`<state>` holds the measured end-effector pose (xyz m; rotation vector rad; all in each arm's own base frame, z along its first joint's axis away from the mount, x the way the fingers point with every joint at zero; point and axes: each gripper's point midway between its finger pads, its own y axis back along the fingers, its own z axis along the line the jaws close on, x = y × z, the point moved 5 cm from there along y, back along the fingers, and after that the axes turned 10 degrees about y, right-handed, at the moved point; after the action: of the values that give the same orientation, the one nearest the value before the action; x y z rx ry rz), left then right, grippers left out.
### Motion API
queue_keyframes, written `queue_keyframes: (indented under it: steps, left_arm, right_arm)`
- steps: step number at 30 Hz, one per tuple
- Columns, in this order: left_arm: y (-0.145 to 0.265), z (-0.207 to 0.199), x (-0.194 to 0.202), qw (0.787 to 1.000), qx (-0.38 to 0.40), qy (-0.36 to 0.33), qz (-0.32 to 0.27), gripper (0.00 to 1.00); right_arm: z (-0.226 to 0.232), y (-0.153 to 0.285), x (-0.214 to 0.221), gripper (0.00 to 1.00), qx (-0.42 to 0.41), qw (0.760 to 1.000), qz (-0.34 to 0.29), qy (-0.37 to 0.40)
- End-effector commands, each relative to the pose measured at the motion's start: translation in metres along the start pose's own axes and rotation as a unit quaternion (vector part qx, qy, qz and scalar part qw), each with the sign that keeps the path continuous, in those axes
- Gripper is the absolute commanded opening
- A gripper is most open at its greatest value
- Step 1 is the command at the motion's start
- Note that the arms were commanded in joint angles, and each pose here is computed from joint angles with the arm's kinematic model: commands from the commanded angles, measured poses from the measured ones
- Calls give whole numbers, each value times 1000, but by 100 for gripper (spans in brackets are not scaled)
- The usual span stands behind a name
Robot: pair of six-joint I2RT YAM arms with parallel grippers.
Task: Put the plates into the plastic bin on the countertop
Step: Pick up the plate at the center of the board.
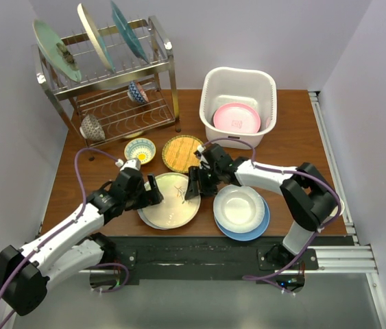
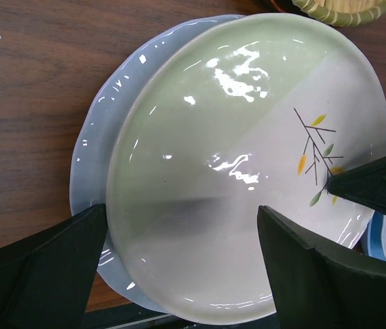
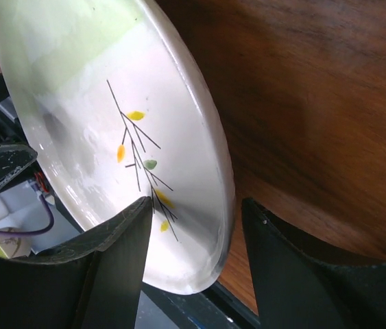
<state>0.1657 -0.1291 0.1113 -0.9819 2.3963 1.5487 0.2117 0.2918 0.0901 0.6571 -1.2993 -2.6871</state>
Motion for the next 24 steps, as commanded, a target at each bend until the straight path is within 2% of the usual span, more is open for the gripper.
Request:
queue_keyframes:
  steps: [1,24]
  left_arm:
    - [-2,-10,-3,999,36,-1,-5,94]
    - [-8,-15,2,998,58,-1,9,94]
  right_arm:
    - [9,2,-4,58,-27,1000,-12,5]
    - [7,6,-2,58,-79,997,-22,-8]
